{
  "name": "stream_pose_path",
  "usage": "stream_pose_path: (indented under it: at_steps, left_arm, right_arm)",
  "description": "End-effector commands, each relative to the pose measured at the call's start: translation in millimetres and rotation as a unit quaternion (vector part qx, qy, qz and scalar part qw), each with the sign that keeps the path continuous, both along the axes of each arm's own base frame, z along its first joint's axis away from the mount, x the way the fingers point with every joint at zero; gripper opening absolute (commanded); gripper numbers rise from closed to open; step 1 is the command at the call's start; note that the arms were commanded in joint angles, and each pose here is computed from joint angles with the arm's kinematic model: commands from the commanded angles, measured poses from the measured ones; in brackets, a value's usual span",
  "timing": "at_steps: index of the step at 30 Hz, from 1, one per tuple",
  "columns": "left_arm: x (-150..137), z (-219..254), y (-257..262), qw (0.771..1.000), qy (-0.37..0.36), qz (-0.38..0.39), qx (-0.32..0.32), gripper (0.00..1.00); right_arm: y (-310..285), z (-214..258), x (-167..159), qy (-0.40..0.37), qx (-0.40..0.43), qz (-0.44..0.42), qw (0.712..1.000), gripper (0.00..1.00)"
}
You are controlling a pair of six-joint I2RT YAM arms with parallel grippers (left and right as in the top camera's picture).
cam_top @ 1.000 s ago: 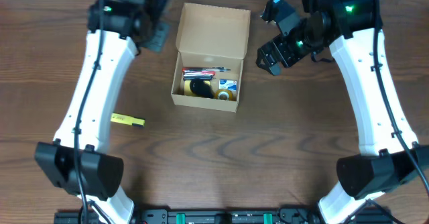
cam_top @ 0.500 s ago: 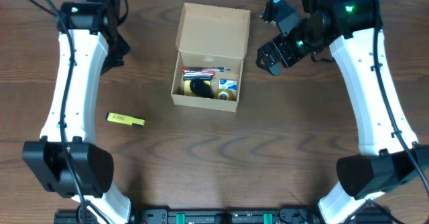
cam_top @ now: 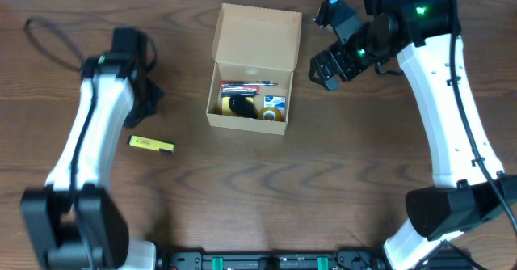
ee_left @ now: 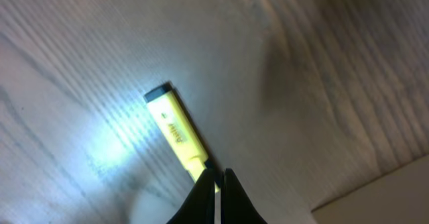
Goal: Pack container
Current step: 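Move the left gripper to the yellow highlighter and grasp it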
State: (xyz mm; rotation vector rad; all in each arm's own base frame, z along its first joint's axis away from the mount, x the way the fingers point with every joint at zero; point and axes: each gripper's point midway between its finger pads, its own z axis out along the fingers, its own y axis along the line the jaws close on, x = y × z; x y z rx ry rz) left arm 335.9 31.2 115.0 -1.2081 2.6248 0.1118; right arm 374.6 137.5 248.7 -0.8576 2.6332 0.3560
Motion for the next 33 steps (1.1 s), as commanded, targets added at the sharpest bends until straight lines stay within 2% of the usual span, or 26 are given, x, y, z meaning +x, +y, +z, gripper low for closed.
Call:
stream_pose_path:
  at_steps: [1,2,7,11,13,15,21,28,33]
  left_arm:
    - [-19.3,-5.0,-0.1,0.999,-0.019,-0.016,-0.021,0.06]
    - [-24.5,-8.6,1.6,0.999,-0.02,-0.018,-0.019,0.06]
    - [-47.8,-40.6,8.3,0.999,0.0,0.022,-0.023,0.21]
    - [-49.2,-60.2,9.7,0.997,-0.01,0.073,-0.038,0.35]
    - [-47.9,-66.9,10.0,0.995,-0.018,0.089,-0.04,0.47]
    - [-46.3,-70.9,10.7,0.995,-0.024,0.093,-0.039,0.51]
    - [-44.0,-83.6,12.3,0.99,-0.039,0.13,-0.043,0.54]
    - [-53.5,-105.7,12.8,0.984,-0.005,0.174,-0.049,0.58]
    - [-47.9,-120.2,5.7,0.982,0.002,0.174,-0.071,0.59]
  right_arm:
    - [3.7,-0.3,-1.4,0.0,0.0,0.007,1.0,0.99]
    - [3.7,-0.3,-1.4,0.0,0.0,0.007,1.0,0.99]
    - [3.7,-0.3,-1.4,0.0,0.0,0.007,1.0,0.99]
    - [3.7,-0.3,-1.4,0.0,0.0,0.007,1.0,0.99]
    - [3.7,-0.3,-1.4,0.0,0.0,0.007,1.0,0.99]
    - [3.7,-0.3,-1.4,0.0,0.0,0.007,1.0,0.99]
    - [3.7,-0.3,-1.4,0.0,0.0,0.007,1.0,0.99]
    - [3.7,-0.3,-1.4,0.0,0.0,0.007,1.0,0.99]
    - [3.7,-0.3,-1.4,0.0,0.0,0.007,1.0,0.99]
